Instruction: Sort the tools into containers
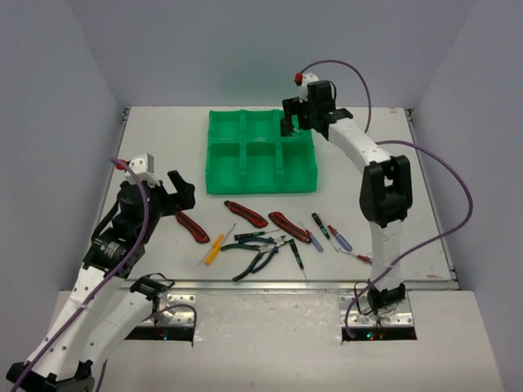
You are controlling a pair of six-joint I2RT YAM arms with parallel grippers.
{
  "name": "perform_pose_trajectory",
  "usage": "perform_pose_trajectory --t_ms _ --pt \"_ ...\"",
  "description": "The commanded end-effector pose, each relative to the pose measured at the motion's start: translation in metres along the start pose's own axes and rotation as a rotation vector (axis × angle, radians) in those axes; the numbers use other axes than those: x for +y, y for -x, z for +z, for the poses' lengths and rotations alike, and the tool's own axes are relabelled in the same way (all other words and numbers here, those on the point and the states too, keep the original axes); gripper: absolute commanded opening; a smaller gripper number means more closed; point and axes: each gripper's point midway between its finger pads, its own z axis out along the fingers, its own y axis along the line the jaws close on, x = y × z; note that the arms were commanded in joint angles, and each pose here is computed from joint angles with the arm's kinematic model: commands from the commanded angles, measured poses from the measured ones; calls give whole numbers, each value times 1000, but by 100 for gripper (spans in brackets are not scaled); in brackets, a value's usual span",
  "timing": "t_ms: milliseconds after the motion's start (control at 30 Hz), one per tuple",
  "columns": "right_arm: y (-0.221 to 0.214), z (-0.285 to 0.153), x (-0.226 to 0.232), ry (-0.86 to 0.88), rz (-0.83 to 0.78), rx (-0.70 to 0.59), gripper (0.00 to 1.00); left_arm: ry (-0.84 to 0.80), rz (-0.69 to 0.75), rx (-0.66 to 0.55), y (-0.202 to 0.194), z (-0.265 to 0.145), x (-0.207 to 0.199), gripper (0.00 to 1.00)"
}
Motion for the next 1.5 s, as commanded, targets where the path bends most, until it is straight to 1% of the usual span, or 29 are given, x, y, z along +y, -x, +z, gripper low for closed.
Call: perform_pose_trajectory --t_ms 0,67,133,200,233,267,367,433,467,533,567,633,767,833,867,933,1000,1200,1267,1367,1467 --pt "14 -114 -12 -100 6 39 99 -43 -2 -52 11 -4 -9 100" --pt "-22 -162 -18 -148 71 79 99 -42 -5 -58 12 -5 -8 100" --pt "-54 -192 -8 -92 94 107 99 -43 -7 -62 13 -6 -8 100" --pt "-96 -206 -4 -67 81 190 99 -47 -7 -62 13 -6 -9 100" --pt "-111 -224 -2 -45 54 222 99 -53 -6 -59 12 -6 -10 100" --pt "-121 -226 -2 -42 41 245 99 -58 -4 -58 12 -6 -11 100" --pt "-176 -258 -40 -257 -10 443 99 -76 3 -39 9 -3 -15 100" --pt "-203 -265 -50 -313 -51 561 97 -79 10 -25 6 0 -17 100" --pt "-213 -264 -50 -312 -61 597 93 -83 13 -17 5 1 -18 100" --pt "-235 -261 -44 -279 -58 687 78 -82 19 2 1 5 -19 100" --pt "-238 -259 -42 -273 -47 698 71 -82 23 9 0 6 -19 100" --pt "-246 -253 -34 -232 -22 706 64 -82 25 14 -1 7 -19 100" --pt "-262 -245 -14 -124 21 730 60 -81 24 1 1 4 -19 100" --pt "-282 -244 -13 -120 17 790 53 -80 22 0 1 4 -18 100" --pt "-286 -243 -14 -120 15 801 51 -79 23 2 0 4 -18 100" --pt "-300 -242 -10 -102 18 848 46 -79 25 6 0 4 -19 100" --pt "-308 -241 -6 -80 24 870 44 -79 25 7 -1 5 -19 100" --pt "-317 -242 1 -48 51 879 44 -81 27 10 -2 5 -20 100" --pt "-323 -242 3 -37 52 893 42 -79 28 15 -3 6 -20 100" --pt "-330 -240 0 -51 44 913 37 -78 29 16 -3 6 -20 100" --pt "-336 -235 -7 -84 19 925 27 -78 29 16 -3 6 -20 100"
